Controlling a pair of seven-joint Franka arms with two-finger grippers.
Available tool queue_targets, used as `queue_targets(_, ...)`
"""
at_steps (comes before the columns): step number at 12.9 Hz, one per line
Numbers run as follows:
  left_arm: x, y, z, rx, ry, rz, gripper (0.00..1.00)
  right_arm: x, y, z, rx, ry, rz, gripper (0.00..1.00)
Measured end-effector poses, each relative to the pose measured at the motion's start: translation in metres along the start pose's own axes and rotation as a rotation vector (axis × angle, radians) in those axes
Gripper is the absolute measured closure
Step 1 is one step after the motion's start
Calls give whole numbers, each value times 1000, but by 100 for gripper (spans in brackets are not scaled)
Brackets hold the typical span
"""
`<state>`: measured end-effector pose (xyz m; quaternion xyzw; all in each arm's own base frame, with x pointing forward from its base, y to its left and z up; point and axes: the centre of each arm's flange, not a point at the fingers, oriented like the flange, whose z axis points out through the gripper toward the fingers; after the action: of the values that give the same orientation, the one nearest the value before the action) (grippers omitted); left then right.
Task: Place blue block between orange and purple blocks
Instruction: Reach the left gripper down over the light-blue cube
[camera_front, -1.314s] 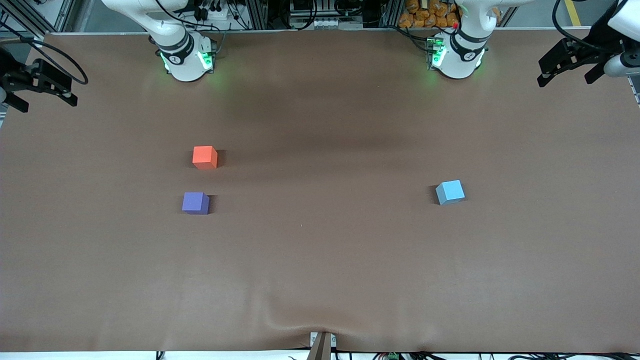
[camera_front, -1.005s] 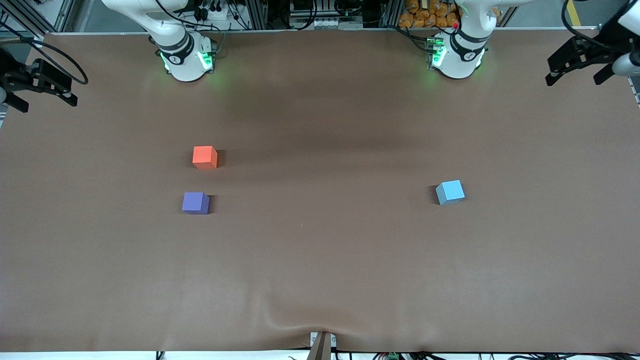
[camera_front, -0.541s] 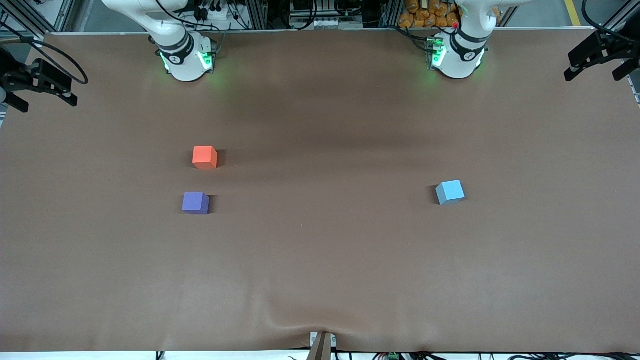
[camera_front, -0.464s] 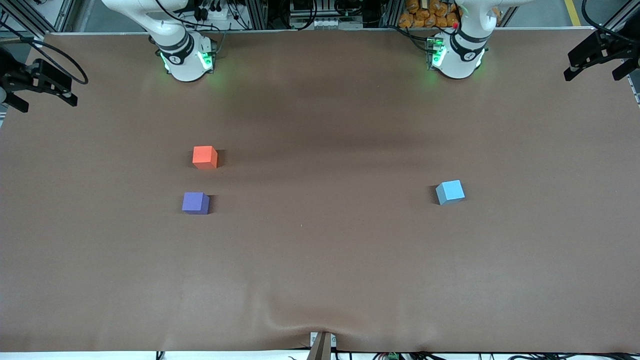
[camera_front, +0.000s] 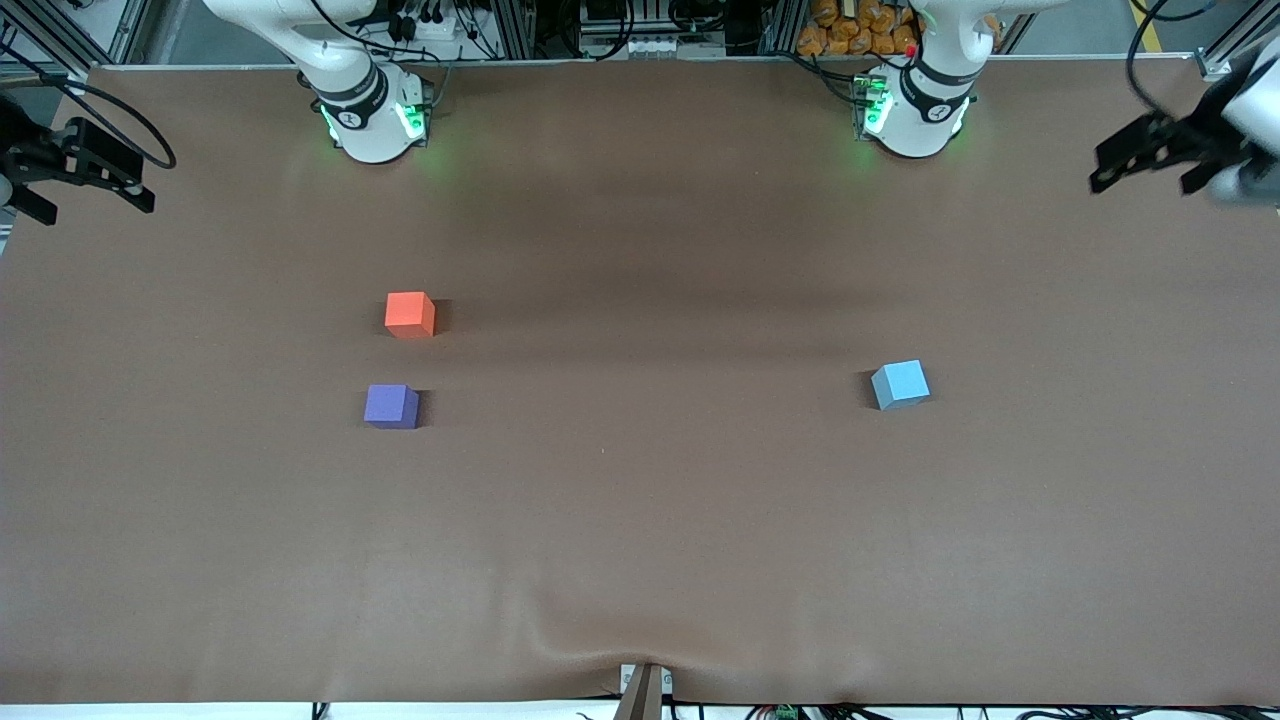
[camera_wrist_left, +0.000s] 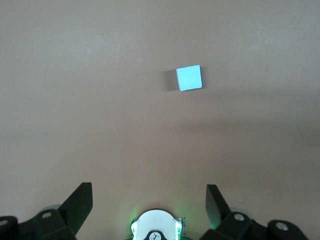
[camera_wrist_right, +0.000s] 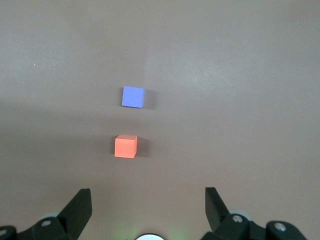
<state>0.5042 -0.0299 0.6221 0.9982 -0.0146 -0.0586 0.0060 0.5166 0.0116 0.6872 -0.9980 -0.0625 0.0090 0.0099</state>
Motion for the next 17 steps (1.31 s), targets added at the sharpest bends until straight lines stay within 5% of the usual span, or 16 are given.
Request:
queue_targets(7,45,39,157,5,105,57,0,0,1,0,0,0,2,0)
queue_targets(17,63,44,332,-36,136,-15,0,0,0,0,0,0,1,0)
